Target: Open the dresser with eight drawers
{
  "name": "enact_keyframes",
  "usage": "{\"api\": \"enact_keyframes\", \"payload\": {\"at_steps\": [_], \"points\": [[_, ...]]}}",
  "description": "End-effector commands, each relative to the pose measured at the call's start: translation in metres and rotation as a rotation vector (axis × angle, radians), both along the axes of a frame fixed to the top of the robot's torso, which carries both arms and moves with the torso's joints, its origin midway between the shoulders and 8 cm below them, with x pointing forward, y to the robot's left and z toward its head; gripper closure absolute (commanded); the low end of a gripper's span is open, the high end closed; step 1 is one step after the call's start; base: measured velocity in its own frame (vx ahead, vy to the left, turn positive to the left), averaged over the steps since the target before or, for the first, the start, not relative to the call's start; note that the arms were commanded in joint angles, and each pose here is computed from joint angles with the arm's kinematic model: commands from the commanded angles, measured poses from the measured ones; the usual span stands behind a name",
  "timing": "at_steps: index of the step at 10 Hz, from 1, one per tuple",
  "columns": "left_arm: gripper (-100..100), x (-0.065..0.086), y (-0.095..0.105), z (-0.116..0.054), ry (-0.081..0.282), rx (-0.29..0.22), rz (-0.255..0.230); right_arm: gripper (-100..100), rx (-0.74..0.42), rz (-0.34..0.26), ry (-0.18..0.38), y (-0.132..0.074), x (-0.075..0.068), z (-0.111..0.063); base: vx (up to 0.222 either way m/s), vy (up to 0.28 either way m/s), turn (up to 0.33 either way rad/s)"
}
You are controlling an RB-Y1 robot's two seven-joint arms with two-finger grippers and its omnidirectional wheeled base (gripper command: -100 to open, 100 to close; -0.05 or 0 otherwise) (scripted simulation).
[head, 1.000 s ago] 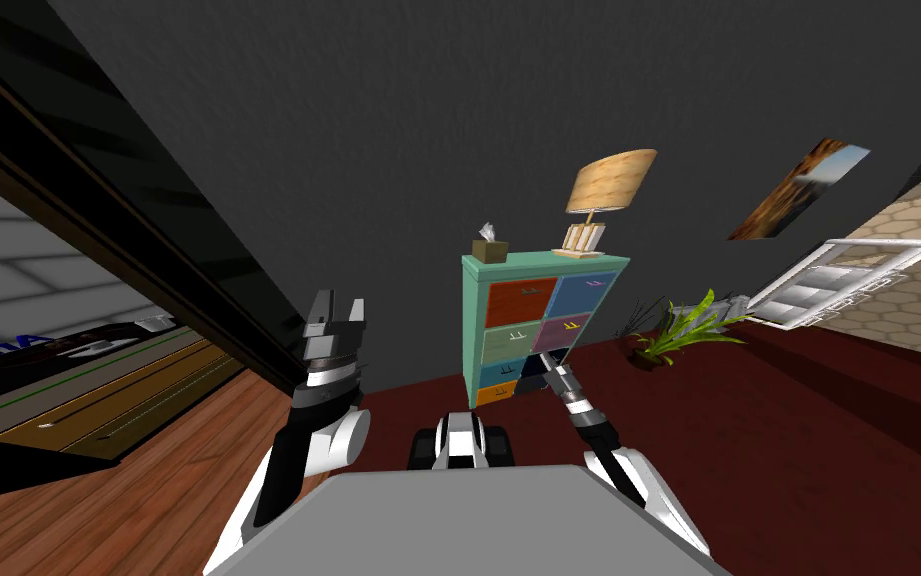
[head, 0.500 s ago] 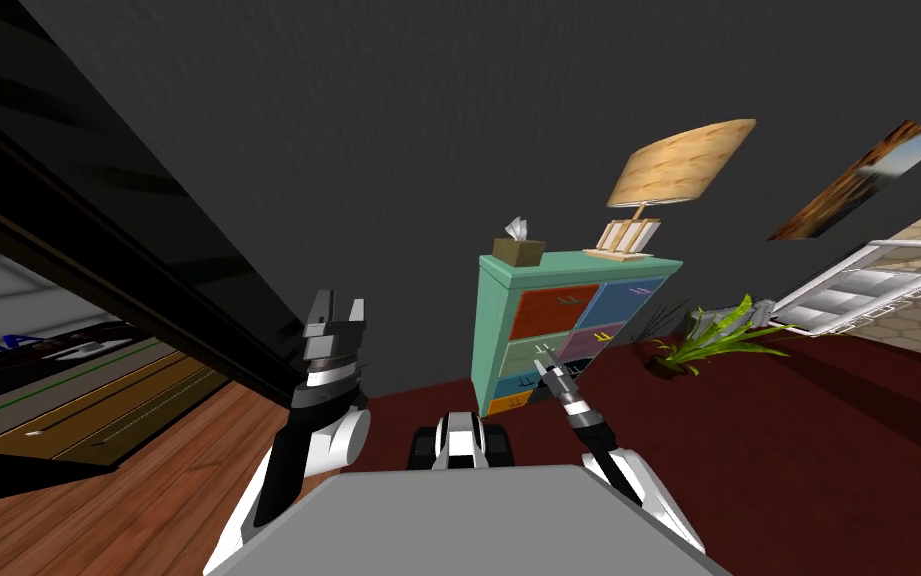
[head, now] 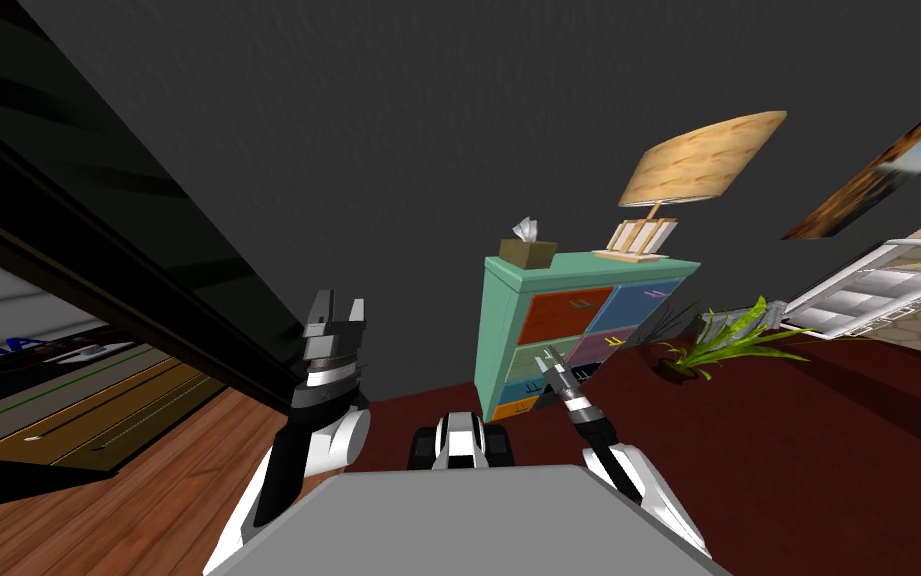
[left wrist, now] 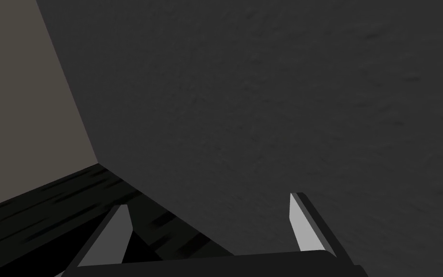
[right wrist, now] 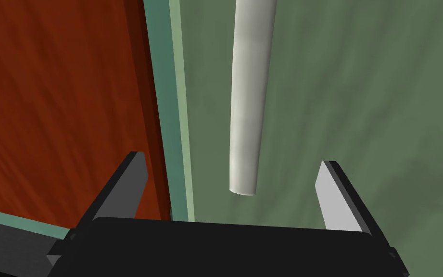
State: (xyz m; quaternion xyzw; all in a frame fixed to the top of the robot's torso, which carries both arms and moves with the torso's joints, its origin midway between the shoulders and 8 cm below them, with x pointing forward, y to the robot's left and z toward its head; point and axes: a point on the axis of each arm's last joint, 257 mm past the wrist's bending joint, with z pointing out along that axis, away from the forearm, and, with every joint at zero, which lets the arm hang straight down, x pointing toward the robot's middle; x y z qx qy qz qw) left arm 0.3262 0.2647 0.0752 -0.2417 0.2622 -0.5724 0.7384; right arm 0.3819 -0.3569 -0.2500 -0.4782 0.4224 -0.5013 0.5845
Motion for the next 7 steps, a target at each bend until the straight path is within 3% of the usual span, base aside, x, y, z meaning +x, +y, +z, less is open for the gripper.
{"api": "enact_keyframes", "payload": {"at_steps": [1, 5, 7], "points": [[0, 0.000, 0.000, 0.000, 0.000, 0.000, 0.000, 100, 0.007, 0.002, 0.002, 0.007, -0.002, -0.006, -0.029, -0.030, 0.002], [0, 0.000, 0.000, 0.000, 0.000, 0.000, 0.000, 100, 0.000, 0.017, -0.006, -0.001, -0.003, 0.007, -0.191, -0.002, -0.027], [0, 0.000, 0.000, 0.000, 0.000, 0.000, 0.000, 100, 0.004, 0.022, 0.005, 0.003, -0.006, 0.002, -0.122, -0.010, -0.027]]}}
